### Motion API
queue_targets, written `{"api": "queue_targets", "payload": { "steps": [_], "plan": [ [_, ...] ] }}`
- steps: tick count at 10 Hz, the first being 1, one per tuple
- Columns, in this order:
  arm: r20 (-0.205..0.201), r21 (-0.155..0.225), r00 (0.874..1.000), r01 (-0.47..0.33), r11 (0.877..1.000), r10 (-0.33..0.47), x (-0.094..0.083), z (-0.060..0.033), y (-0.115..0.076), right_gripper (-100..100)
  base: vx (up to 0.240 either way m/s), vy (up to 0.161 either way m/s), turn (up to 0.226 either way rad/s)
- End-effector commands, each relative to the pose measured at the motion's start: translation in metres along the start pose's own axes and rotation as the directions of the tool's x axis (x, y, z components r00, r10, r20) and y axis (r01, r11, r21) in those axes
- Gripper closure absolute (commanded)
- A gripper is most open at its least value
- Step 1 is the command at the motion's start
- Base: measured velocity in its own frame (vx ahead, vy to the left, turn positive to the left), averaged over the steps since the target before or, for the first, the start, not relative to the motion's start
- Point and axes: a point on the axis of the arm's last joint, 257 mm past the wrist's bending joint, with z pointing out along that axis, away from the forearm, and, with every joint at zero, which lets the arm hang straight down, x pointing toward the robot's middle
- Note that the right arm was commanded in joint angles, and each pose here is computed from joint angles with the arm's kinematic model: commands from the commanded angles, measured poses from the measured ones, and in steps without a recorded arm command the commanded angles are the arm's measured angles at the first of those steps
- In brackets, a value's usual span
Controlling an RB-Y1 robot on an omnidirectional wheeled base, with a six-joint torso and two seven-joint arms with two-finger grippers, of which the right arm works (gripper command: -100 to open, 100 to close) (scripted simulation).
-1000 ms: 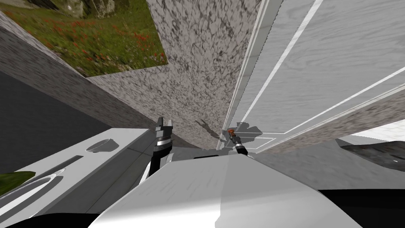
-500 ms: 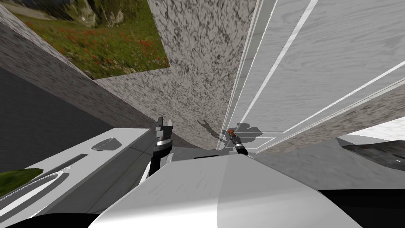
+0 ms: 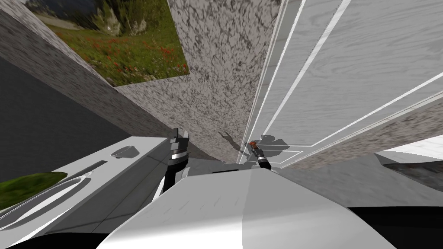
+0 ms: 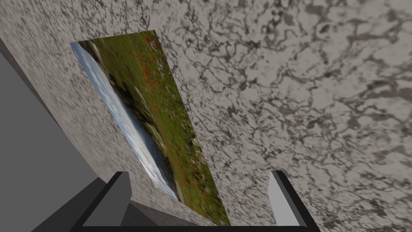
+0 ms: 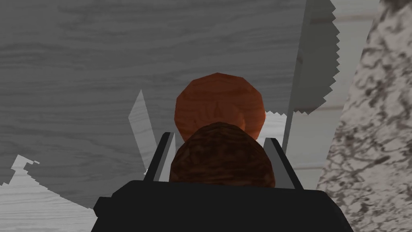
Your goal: Pull the door open
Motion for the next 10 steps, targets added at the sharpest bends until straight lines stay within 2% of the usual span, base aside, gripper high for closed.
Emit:
{"api": "queue_targets", "payload": {
  "steps": [1, 5, 8, 9, 10],
  "plan": [
    [0.003, 0.004, 0.999, -0.041, 0.999, 0.041, -0.0002, -0.0002, -0.0001, 100, -0.048, -0.015, 0.045],
    [0.014, 0.015, 0.987, -0.162, 0.987, 0.162, -0.0024, 0.0008, -0.0031, 100, -0.048, -0.013, 0.06],
    [0.025, 0.023, 0.965, -0.261, 0.965, 0.26, -0.0041, 0.0016, -0.0058, 100, -0.048, -0.021, 0.076],
    [0.025, 0.023, 0.964, -0.267, 0.963, 0.266, -0.0041, 0.0016, -0.0058, 100, -0.04, -0.01, 0.028],
    [0.03, 0.026, 0.952, -0.306, 0.952, 0.305, -0.0047, 0.0019, -0.0068, 100, -0.039, -0.008, 0.046]
  ]
}}
